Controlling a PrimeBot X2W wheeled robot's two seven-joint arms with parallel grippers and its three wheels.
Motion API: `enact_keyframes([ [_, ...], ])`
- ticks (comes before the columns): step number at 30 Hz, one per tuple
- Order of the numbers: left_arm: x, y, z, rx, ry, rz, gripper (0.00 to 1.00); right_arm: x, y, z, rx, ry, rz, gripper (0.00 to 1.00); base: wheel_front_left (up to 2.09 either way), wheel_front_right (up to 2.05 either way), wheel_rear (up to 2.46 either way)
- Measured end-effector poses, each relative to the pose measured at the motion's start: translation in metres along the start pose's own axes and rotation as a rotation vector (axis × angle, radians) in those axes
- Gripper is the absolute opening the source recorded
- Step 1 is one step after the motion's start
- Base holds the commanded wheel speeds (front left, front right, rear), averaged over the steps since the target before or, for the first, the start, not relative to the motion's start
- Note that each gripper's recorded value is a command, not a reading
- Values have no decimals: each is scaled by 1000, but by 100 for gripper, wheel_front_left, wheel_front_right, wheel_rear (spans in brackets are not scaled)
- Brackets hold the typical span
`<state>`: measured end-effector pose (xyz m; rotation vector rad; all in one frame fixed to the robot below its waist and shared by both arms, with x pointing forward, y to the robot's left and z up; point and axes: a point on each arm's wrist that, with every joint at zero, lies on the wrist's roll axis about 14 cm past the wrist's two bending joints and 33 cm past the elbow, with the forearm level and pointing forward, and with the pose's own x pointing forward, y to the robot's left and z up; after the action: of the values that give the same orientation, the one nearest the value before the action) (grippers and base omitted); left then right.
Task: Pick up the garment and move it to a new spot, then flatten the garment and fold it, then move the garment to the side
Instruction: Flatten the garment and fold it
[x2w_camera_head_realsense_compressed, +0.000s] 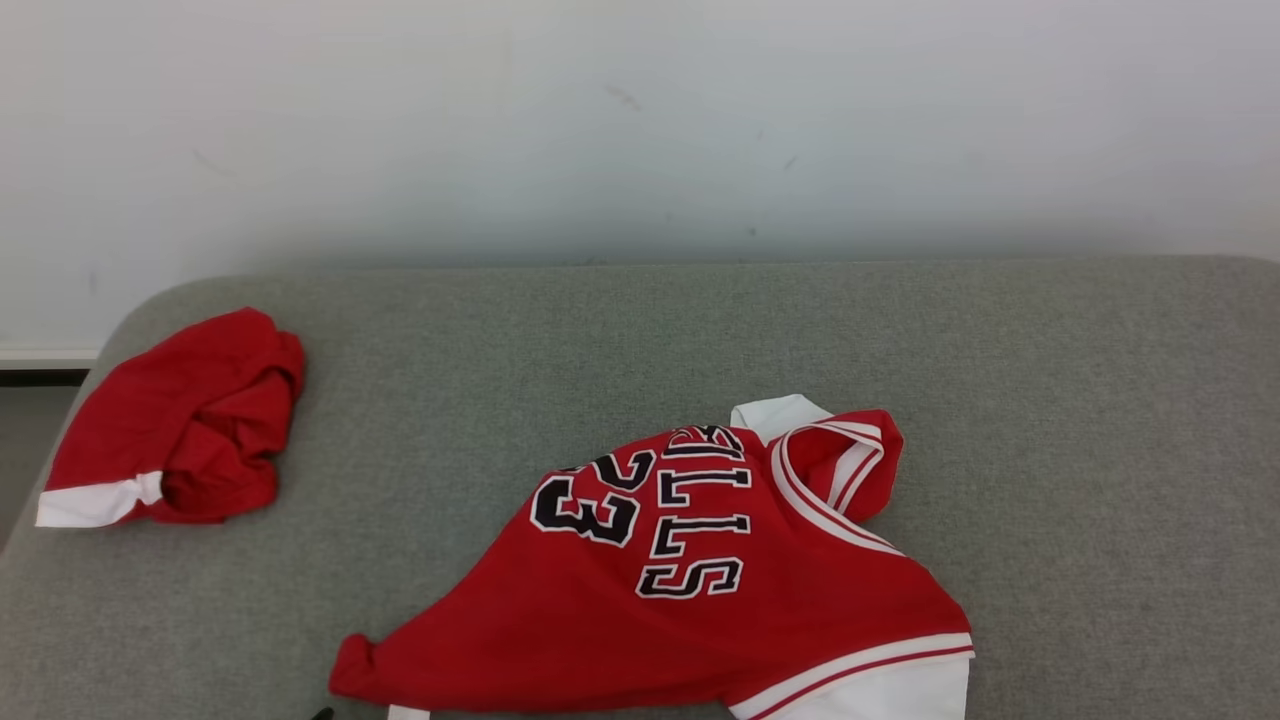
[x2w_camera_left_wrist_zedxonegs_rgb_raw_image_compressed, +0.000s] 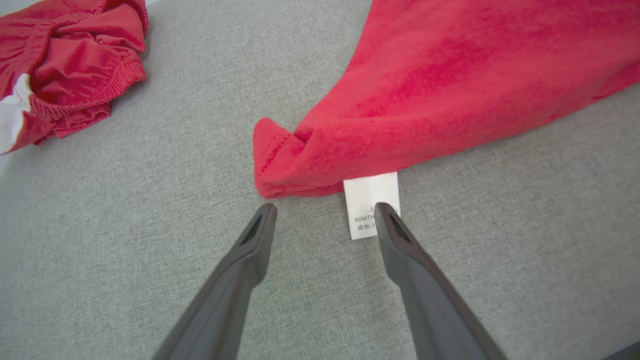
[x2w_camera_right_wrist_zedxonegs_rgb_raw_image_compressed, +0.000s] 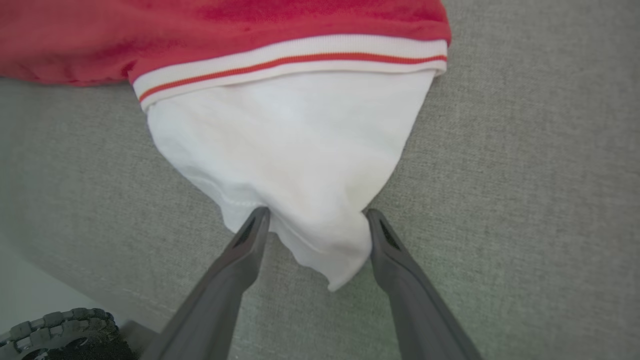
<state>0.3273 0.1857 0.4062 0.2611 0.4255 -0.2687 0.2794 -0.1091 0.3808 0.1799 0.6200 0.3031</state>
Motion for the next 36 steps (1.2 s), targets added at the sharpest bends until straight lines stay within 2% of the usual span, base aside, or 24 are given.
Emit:
enact_keyframes([
  [9, 8, 6, 0, 60, 10, -18, 100, 3, -1, 1, 0, -5, -1, 100, 0, 0, 0],
  [22, 22, 14, 6, 229, 27, -47, 100, 8, 0, 4, 3, -4, 11, 100, 0, 0, 0],
  [36, 33, 8, 5, 311, 54, -106, 100, 12, 1, 2, 5, 13, 23, 100, 0, 0, 0],
])
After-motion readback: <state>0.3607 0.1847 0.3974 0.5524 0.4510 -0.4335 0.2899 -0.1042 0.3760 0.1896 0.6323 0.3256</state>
